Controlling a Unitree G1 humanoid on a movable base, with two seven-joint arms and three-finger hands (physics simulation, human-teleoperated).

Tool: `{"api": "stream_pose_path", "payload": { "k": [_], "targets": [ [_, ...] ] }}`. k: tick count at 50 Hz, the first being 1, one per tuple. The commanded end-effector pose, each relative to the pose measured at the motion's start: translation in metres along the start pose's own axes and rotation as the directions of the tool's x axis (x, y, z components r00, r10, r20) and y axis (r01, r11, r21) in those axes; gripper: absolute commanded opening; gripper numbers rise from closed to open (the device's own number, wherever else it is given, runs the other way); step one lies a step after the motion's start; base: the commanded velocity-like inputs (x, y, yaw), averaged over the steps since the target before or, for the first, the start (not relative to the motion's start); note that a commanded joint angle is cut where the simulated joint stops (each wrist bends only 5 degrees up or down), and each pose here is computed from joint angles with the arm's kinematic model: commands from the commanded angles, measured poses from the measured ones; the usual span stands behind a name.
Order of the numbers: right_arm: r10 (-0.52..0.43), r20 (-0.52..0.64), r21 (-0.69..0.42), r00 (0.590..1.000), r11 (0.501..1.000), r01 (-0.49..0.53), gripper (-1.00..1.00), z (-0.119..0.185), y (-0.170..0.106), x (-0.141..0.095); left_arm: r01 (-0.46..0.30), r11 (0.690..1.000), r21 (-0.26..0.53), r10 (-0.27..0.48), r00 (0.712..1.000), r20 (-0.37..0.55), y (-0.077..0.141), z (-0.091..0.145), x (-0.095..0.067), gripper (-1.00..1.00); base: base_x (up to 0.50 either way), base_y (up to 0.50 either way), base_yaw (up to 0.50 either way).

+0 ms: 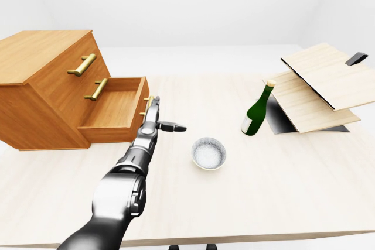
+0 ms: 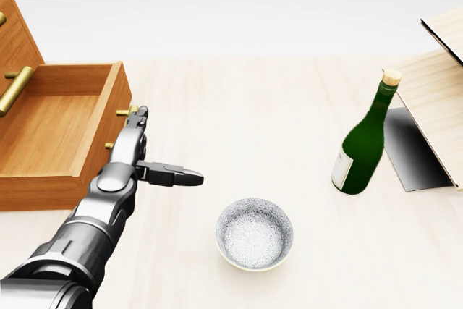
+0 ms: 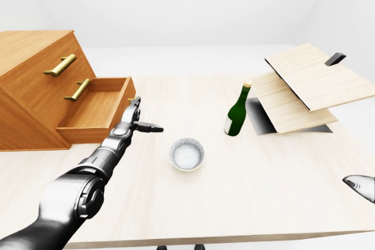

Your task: Close the bottom drawer of the cabinet.

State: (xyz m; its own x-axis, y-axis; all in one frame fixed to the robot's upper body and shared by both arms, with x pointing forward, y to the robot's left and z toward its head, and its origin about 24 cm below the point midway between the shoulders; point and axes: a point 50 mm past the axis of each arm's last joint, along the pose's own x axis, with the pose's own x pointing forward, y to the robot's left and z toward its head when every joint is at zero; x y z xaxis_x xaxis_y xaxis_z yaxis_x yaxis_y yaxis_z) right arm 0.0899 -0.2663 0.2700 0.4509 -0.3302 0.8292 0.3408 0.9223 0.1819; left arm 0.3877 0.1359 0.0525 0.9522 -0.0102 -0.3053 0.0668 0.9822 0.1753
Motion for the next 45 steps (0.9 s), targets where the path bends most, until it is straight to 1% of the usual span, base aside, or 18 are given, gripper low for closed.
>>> {"api": "stream_pose_path", "payload": {
  "k": [1,9,11,15,21,25,27,45],
  "targets": [
    [0.006,0.001,-0.002,1.000,1.000,-0.006,1.00,-0.002,0.002,-0.001,-0.001,1.000,0.017,0.001,1.000,-0.023,0.000,-0.009,-0.001,1.00,0.00,0.00,0.00],
    [0.008,0.004,-0.011,1.000,1.000,-0.008,1.00,-0.003,0.001,-0.003,-0.016,1.000,0.022,0.017,0.999,-0.038,0.005,-0.015,-0.002,1.00,0.00,0.00,0.00],
    [0.010,0.004,-0.015,1.000,1.000,-0.010,1.00,-0.003,0.001,-0.003,-0.018,0.999,0.037,0.019,0.999,-0.049,0.004,-0.019,-0.003,1.00,0.00,0.00,0.00],
    [0.010,0.004,-0.013,1.000,1.000,-0.010,1.00,-0.003,0.001,-0.003,-0.025,0.999,0.035,0.027,0.998,-0.060,0.006,-0.023,-0.004,1.00,0.00,0.00,0.00],
    [0.010,-0.007,-0.009,1.000,1.000,-0.010,1.00,-0.003,0.001,-0.003,-0.031,0.999,0.036,0.033,0.998,-0.060,0.009,-0.023,-0.004,1.00,0.00,0.00,0.00],
    [0.010,-0.011,-0.008,1.000,1.000,-0.010,1.00,-0.004,0.002,-0.003,-0.035,0.998,0.049,0.038,0.997,-0.073,0.010,-0.028,-0.005,1.00,0.00,0.00,0.00],
    [0.010,-0.009,-0.010,1.000,1.000,-0.010,1.00,-0.004,0.002,-0.004,-0.044,0.998,0.051,0.048,0.995,-0.085,0.012,-0.033,-0.006,1.00,0.00,0.00,0.00],
    [0.016,0.006,-0.011,1.000,1.000,-0.016,1.00,-0.004,0.003,-0.002,-0.114,0.992,0.061,0.119,0.989,-0.087,0.036,-0.033,-0.007,1.00,0.00,0.00,0.00]
  ]
}}
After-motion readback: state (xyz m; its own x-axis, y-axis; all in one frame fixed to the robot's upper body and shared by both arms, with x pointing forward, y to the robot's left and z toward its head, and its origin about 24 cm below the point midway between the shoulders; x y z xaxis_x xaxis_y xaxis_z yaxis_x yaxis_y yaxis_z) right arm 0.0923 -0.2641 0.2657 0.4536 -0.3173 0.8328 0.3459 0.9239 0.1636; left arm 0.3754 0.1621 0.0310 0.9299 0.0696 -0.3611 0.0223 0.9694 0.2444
